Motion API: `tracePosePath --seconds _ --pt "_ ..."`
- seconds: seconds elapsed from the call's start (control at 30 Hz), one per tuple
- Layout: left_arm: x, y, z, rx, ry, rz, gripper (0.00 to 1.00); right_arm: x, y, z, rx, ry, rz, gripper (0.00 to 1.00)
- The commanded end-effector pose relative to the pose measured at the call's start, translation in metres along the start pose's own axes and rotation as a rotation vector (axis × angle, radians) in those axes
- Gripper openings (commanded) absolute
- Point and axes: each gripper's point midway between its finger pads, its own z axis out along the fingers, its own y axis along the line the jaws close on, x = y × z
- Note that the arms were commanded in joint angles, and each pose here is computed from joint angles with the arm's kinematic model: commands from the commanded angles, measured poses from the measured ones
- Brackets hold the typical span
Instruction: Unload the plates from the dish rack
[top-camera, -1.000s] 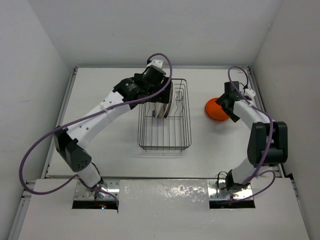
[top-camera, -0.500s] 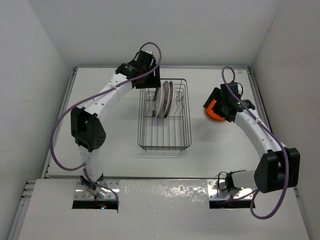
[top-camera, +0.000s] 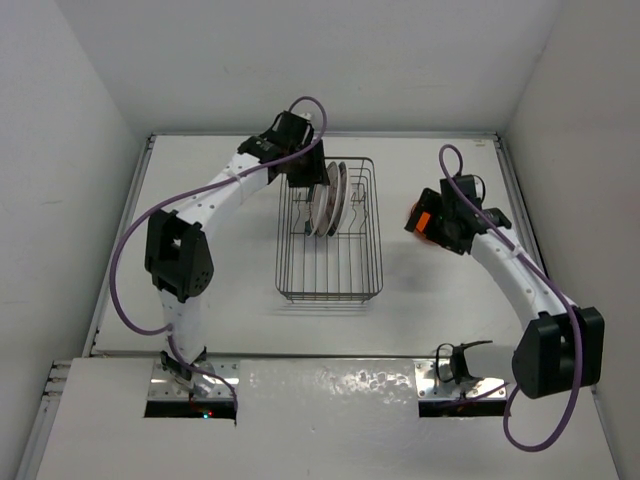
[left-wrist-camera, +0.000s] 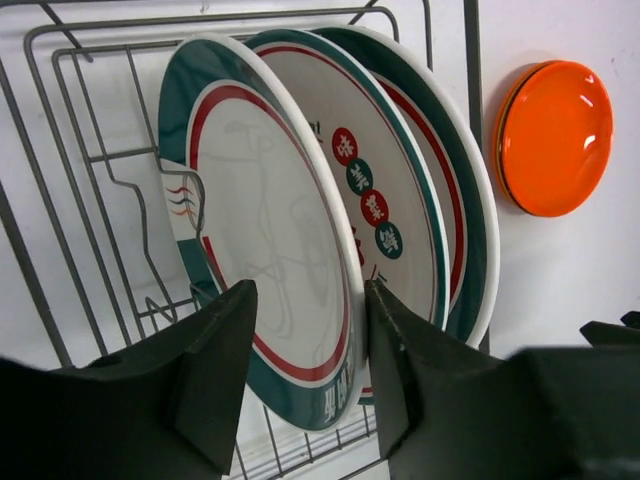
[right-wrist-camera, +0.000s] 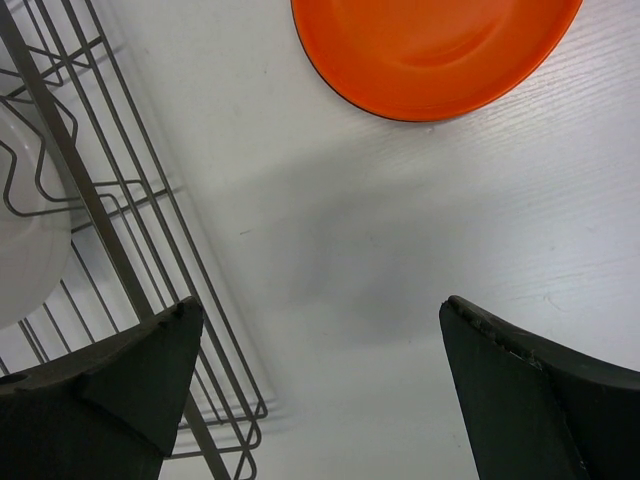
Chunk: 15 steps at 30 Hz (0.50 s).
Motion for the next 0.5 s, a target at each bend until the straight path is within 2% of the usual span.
tracePosePath --seconds 0.0,0.07,0.2,0.3,0.47 --pt "-0.011 -0.011 -0.006 0.038 -0.046 -0.013 0.37 -0.001 0.004 -0.008 -0.027 -0.014 -0.016 0.99" --pt "-0.004 -0.006 -0.001 0.019 -0.029 -0.023 0.34 -0.003 0.004 -0.010 -0.028 -0.017 -0.017 0.99" --pt "-0.005 -0.007 -0.005 0.018 -0.034 -0.029 0.12 -0.013 0.007 -0.018 -0.032 -0.038 -0.030 0.99" --pt "-0.021 -0.022 -0.021 0.074 -0.071 0.001 0.03 -0.019 0.011 -0.024 -0.042 -0.048 -0.032 0.99" --pt "-0.057 -0.038 -0.055 0.074 -0.147 0.068 0.00 -0.027 0.017 -0.030 -0.058 -0.054 -0.026 0.99"
